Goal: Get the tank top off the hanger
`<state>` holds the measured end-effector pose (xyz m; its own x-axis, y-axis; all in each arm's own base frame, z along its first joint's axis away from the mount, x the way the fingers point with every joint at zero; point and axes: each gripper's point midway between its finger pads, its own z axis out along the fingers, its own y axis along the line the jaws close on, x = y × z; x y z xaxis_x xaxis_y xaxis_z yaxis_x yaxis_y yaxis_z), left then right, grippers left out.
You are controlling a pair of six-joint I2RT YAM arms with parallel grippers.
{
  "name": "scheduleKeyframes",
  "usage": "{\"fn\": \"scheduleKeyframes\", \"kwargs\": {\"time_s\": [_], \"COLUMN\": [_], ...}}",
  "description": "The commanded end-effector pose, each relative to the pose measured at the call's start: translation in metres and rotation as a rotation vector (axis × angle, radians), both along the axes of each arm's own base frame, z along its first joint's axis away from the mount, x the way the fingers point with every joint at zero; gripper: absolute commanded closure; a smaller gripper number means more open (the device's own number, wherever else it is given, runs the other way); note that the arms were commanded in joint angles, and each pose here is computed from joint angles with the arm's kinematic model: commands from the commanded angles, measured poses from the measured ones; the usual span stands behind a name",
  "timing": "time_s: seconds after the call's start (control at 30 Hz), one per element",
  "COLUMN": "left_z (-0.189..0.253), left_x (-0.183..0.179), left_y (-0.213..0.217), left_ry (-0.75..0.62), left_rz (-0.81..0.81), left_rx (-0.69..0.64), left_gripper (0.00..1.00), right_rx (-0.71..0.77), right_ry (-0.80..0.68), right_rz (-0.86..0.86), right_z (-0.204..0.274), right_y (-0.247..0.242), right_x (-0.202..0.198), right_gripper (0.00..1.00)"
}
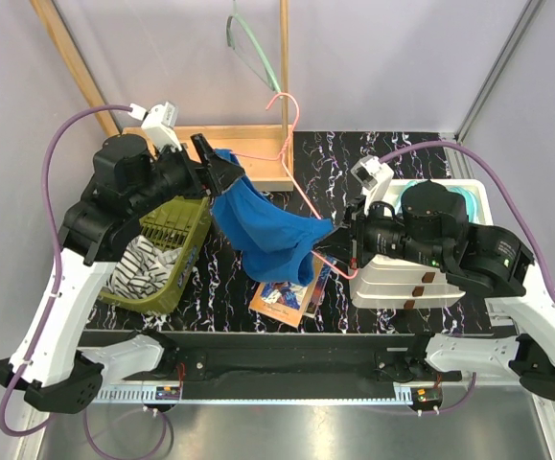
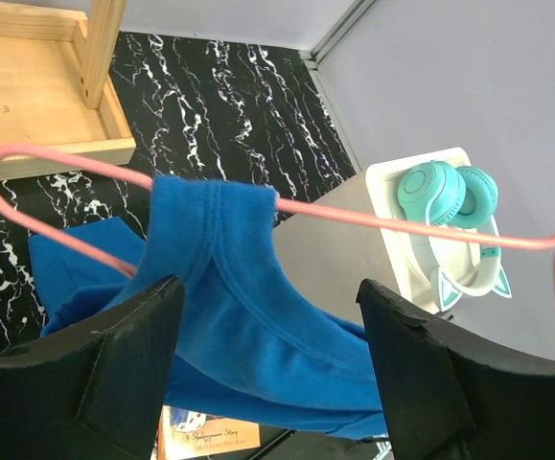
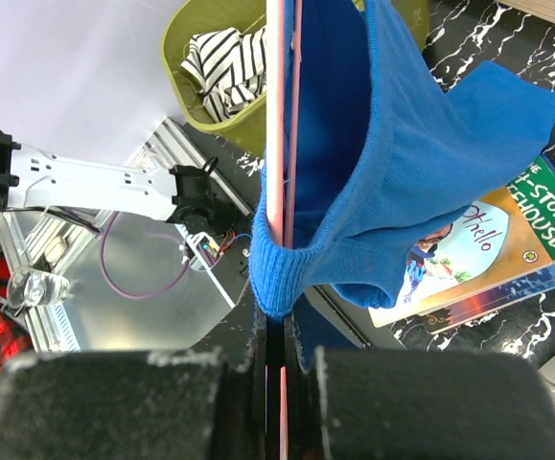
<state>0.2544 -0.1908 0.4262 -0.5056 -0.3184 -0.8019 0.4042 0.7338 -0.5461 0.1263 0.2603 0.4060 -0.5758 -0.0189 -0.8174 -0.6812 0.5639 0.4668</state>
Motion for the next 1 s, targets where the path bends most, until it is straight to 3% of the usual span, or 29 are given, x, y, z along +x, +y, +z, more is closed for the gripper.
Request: {"fn": "scheduleKeyframes", "kwargs": {"time_s": [0.0, 0.13, 0.37, 0.6, 0.8, 0.97], "left_z": [0.024, 0.019, 0.004, 0.003, -0.004, -0.005], "left_x": [0.007, 0.014, 0.027, 0.039, 0.052, 0.054], "left_y": [0.007, 0.01, 0.01, 0.028, 0.086, 0.099], "left_ry": [-0.085, -0.086, -0.039, -0.017, 0.032, 0.04], "left_rz": [0.046, 0.072, 0.093, 0.185, 0.484, 0.543], "left_rx": [-0.021, 0.005, 0.044, 0.104, 0.196, 0.214], "left_gripper": [0.23, 0.27, 0.5, 1.0, 1.0, 1.0], "right_rx": [0.105, 0.107, 0.103, 0.086, 0.095, 0.138], "right_ry": [-0.041, -0.034, -0.022, -0.017, -0.042, -0.092], "right_rz": [0.03, 0.038, 0.045, 0.025, 0.064, 0.087], "right_z": [0.026, 0.024, 0.02, 0.015, 0.006, 0.015], "right_y": [0.001, -0.003, -0.011, -0.024, -0.047, -0.064], "right_x": [-0.007, -0.011, -0.018, -0.022, -0.042, -0.055], "right_gripper": [1.0, 1.0, 1.0, 1.0, 1.0, 1.0]}}
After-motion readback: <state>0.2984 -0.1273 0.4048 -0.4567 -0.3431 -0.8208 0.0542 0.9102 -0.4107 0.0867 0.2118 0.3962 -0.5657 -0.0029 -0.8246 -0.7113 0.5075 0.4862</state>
